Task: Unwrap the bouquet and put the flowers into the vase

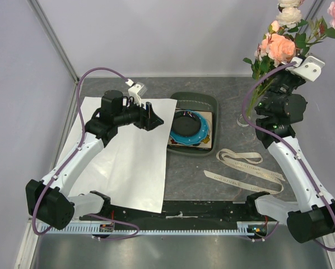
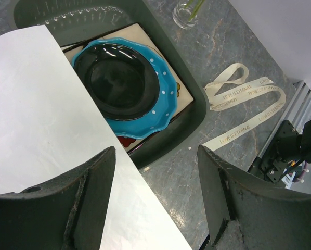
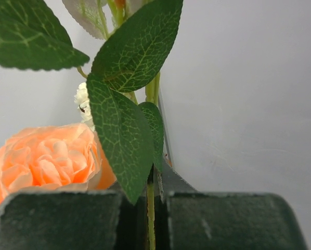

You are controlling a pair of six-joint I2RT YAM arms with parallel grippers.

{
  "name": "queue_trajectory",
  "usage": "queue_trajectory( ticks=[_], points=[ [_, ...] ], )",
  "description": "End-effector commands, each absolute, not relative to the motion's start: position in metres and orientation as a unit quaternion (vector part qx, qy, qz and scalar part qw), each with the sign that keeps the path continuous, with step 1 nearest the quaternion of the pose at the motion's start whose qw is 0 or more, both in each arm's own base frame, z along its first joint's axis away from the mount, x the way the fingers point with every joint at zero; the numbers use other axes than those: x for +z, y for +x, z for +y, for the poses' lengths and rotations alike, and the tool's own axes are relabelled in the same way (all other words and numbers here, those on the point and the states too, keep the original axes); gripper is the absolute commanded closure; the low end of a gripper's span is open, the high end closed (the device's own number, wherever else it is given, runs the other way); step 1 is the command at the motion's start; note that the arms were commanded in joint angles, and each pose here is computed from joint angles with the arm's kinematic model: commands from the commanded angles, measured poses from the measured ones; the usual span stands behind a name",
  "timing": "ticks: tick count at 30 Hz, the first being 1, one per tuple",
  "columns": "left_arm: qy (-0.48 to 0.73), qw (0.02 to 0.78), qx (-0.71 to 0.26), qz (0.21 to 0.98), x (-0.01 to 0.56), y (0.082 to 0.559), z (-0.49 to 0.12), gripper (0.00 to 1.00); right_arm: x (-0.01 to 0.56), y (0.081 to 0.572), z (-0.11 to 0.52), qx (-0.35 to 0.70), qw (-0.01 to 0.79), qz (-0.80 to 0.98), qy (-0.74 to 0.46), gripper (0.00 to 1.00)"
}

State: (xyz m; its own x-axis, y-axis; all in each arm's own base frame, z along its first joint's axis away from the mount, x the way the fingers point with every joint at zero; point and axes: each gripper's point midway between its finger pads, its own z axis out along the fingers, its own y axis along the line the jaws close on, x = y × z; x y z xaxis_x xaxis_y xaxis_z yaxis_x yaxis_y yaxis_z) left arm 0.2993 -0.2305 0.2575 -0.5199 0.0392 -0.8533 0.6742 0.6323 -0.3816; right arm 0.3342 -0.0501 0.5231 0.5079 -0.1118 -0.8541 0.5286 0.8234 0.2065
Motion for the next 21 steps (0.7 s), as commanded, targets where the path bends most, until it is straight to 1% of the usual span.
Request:
queue_trajectory(
  ticks=[1, 11, 21],
  points=[
    [0.223, 0.440, -0.381, 0.782, 0.265, 0.301, -0.234, 0.30, 0.544, 0.326, -0.051, -0.169, 0.858, 0.423, 0.236, 1.00],
    [0.223, 0.440, -0.381, 0.782, 0.265, 0.300, -0.234, 0.30, 0.548, 0.330, -0.048, -0.160, 0.862, 0.422, 0.232, 1.00],
    [0.227, 0.436, -0.387, 0.780, 0.266, 0.299, -0.237, 0.30, 0.524, 0.352, -0.038, -0.176, 0.853, 0.451, 0.195, 1.00]
  ],
)
